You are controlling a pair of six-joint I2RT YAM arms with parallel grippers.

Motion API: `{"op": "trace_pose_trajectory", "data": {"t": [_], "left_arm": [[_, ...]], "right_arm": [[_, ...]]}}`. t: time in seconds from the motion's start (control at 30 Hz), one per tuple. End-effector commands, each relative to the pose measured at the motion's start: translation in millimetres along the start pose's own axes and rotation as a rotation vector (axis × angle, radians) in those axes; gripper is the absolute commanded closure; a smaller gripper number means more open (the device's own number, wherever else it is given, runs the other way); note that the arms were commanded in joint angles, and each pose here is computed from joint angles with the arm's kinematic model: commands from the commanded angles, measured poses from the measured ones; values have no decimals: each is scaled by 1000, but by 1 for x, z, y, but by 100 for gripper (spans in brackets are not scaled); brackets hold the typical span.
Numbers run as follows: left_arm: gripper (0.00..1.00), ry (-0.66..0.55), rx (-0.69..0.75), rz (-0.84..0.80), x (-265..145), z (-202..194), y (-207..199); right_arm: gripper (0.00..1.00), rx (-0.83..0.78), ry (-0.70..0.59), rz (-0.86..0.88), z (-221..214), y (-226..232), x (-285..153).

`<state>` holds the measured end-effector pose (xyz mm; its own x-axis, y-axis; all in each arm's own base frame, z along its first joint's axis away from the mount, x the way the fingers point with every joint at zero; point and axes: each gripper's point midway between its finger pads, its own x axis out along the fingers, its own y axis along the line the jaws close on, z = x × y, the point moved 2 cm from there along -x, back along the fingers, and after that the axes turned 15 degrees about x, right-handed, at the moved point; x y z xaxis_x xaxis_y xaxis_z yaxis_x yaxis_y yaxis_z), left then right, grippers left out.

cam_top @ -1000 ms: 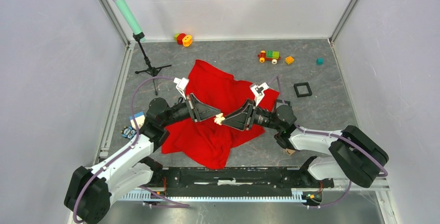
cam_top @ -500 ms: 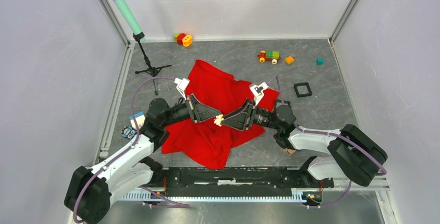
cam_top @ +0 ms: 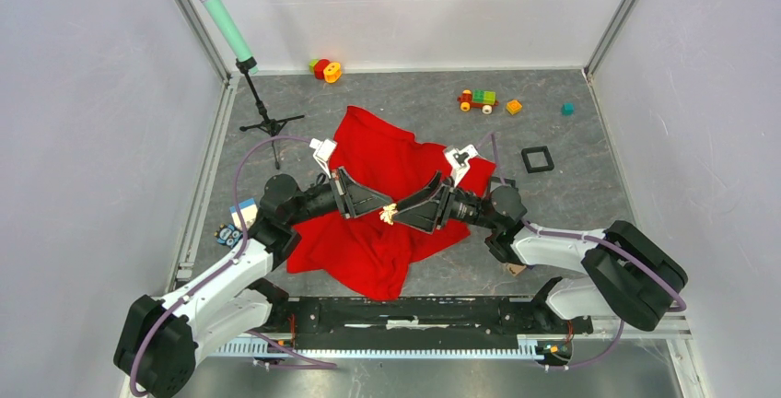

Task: Remove the brooch from the garment
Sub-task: Close the brooch.

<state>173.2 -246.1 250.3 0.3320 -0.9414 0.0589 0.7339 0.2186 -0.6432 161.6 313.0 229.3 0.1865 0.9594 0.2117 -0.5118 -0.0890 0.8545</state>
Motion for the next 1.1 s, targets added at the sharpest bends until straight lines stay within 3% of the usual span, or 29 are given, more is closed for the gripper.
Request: {"op": "trace_pose_trajectory", "data": {"t": [0.0, 0.6, 1.07], "left_arm": [[98, -15, 32, -31, 0, 10, -11], [98, -13, 36, -33, 0, 10, -11], [98, -11, 43, -42, -2, 9, -13]], "right_arm": [[35, -76, -25, 88, 7, 23, 1], [47, -86, -9, 45, 7, 14, 9], [66, -65, 0, -24, 5, 0, 14]]}}
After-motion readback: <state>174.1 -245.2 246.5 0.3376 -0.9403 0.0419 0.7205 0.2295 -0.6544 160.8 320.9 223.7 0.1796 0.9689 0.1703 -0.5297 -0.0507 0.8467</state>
